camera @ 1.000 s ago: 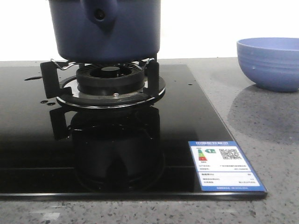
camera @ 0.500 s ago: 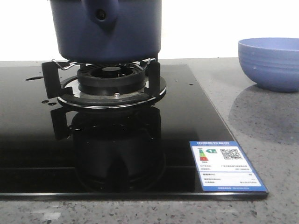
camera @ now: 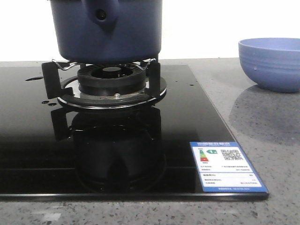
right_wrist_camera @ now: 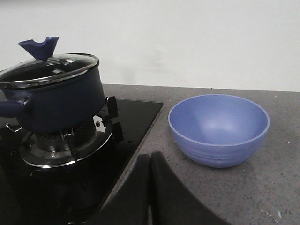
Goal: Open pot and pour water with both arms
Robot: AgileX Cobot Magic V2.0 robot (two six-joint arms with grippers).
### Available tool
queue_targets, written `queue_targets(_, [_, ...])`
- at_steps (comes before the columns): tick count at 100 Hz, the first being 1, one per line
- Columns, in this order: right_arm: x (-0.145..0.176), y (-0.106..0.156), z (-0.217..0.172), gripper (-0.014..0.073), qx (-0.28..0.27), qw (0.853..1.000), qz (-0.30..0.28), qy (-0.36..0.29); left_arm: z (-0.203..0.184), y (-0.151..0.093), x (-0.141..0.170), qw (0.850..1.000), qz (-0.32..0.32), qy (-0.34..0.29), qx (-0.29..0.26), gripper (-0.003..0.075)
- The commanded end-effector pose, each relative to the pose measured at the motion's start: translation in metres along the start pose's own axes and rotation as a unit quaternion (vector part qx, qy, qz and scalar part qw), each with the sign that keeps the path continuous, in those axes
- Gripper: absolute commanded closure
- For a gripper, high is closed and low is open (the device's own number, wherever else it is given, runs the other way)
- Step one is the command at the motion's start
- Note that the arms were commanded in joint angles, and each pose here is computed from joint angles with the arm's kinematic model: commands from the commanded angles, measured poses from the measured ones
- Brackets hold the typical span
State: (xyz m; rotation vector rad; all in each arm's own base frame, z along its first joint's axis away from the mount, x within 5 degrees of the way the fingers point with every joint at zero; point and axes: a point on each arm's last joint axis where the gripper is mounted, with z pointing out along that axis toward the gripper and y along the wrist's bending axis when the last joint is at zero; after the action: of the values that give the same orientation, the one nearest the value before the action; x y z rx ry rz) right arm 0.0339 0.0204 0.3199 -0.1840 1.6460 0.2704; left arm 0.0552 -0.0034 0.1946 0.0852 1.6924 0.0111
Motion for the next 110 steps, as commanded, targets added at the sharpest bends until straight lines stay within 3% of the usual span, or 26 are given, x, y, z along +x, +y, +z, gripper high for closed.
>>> queue_targets(1, [-0.0129,-0.0008,-0.0009,0.0659,0.006,0.999,-0.001,-0.04,0.0017,-0.0014,0.014,0.999,-0.02,0.028,0.004,0.0741])
queue_targets(110, [-0.0123,-0.0008,-0.0006,0.0659,0.007,0.999,-0.001,-0.039,0.0004,-0.0024,0.0159,0.999,-0.027,0.034,0.009,0.0741])
